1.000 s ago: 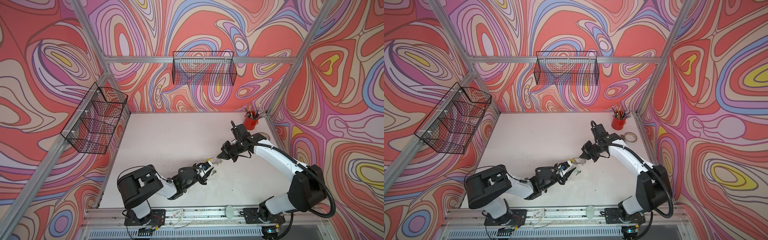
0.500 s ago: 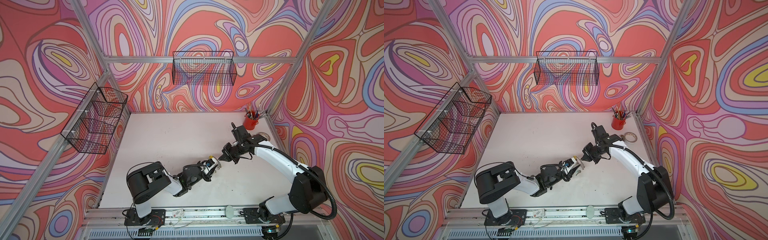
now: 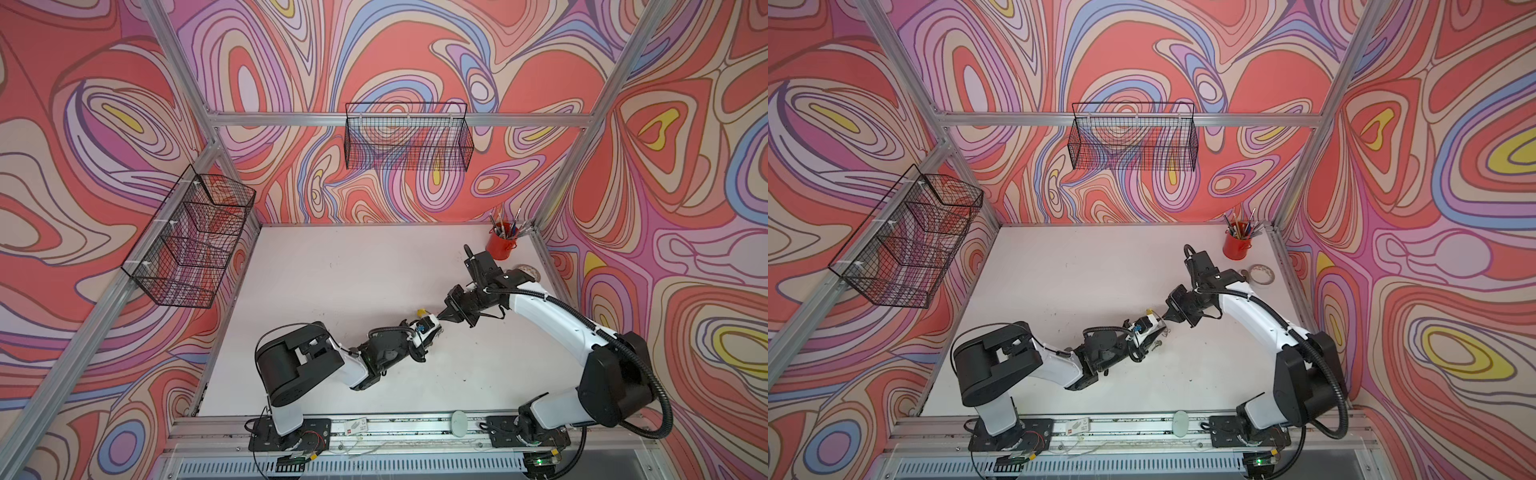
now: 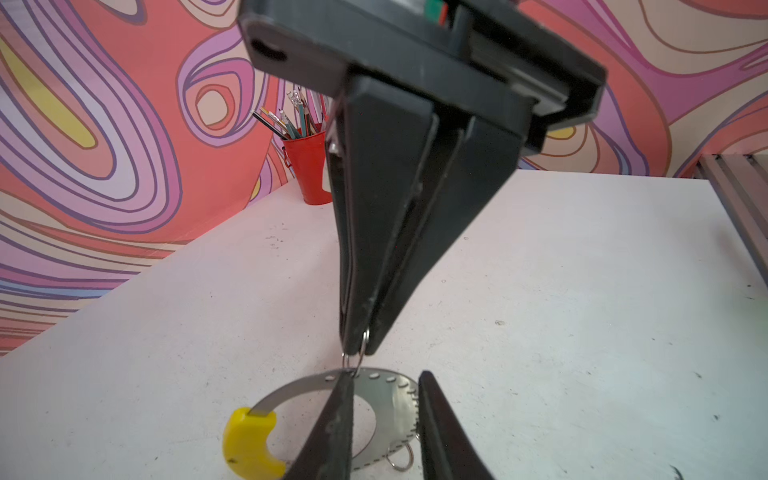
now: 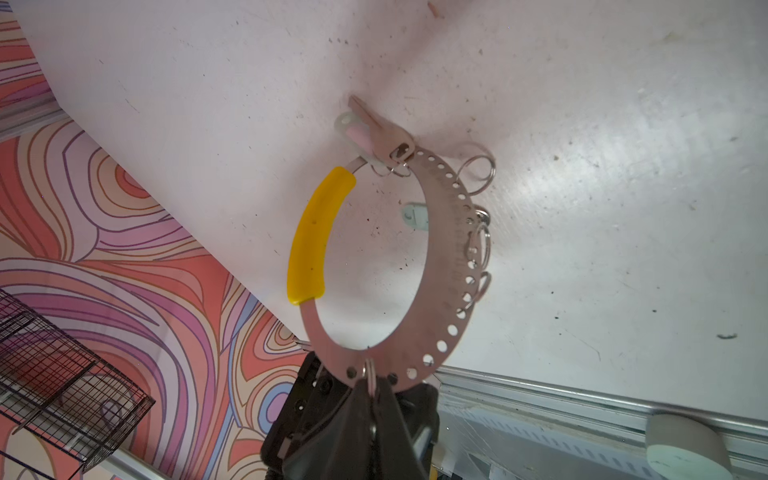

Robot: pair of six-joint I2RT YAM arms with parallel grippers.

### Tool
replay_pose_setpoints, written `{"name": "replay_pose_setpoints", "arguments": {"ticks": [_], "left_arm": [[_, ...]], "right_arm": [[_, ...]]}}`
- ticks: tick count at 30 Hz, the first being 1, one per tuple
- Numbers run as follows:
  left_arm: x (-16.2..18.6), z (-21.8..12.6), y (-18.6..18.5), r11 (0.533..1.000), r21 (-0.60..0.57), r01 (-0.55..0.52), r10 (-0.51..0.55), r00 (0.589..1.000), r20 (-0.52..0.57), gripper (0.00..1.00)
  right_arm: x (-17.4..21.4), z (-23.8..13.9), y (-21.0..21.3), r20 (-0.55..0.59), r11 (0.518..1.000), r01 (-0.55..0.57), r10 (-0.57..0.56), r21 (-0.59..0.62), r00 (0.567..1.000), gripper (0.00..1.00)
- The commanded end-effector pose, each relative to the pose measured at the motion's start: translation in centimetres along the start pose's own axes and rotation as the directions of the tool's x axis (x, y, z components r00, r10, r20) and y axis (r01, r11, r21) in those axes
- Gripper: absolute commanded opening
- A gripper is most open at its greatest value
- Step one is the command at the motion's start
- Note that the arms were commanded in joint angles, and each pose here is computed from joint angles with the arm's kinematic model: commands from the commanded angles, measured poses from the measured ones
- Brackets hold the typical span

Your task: Put the keys on the keyring

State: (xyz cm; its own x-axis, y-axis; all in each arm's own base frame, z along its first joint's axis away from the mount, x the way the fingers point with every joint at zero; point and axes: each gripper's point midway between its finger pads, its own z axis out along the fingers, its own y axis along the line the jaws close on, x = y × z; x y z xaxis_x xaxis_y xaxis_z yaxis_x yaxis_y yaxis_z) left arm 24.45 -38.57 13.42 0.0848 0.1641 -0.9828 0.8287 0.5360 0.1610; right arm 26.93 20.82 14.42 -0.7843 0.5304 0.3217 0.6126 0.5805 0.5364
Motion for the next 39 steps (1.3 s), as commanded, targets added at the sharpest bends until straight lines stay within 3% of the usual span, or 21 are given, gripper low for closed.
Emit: {"name": "replay_pose_setpoints", "arguments": {"ticks": [1,14,32,34,39], "left_arm": [[-2.3,0.7,0.3,1.0,-0.015,-0.014,0.015,0.996,0.083,0.26],[-1.8,1.0,0.5,0.999,-0.033,-0.021,0.023,0.997,0.07,0.24],[-1.9,1.3,2.3,0.99,-0.139,-0.005,0.014,0.998,0.063,0.08],[-1.8,1.3,2.2,0.991,-0.135,-0.006,0.014,0.998,0.059,0.0],[-2.0,0.3,2.6,0.988,-0.154,0.033,-0.023,0.998,0.064,0.0]], "right_arm": [[0.9,0.0,-0.6,-0.034,1.0,-0.005,0.006,0.008,0.999,0.0],[1.0,0.4,-1.0,-0.044,1.0,0.014,-0.013,0.025,0.999,0.0],[1.9,1.0,-1.3,-0.072,0.996,0.064,-0.06,0.056,0.996,0.0],[1.9,1.0,-1.0,-0.072,0.996,0.073,-0.069,0.051,0.995,0.0],[1.8,0.8,0.0,-0.063,0.993,0.117,-0.116,0.006,0.991,0.0]]}}
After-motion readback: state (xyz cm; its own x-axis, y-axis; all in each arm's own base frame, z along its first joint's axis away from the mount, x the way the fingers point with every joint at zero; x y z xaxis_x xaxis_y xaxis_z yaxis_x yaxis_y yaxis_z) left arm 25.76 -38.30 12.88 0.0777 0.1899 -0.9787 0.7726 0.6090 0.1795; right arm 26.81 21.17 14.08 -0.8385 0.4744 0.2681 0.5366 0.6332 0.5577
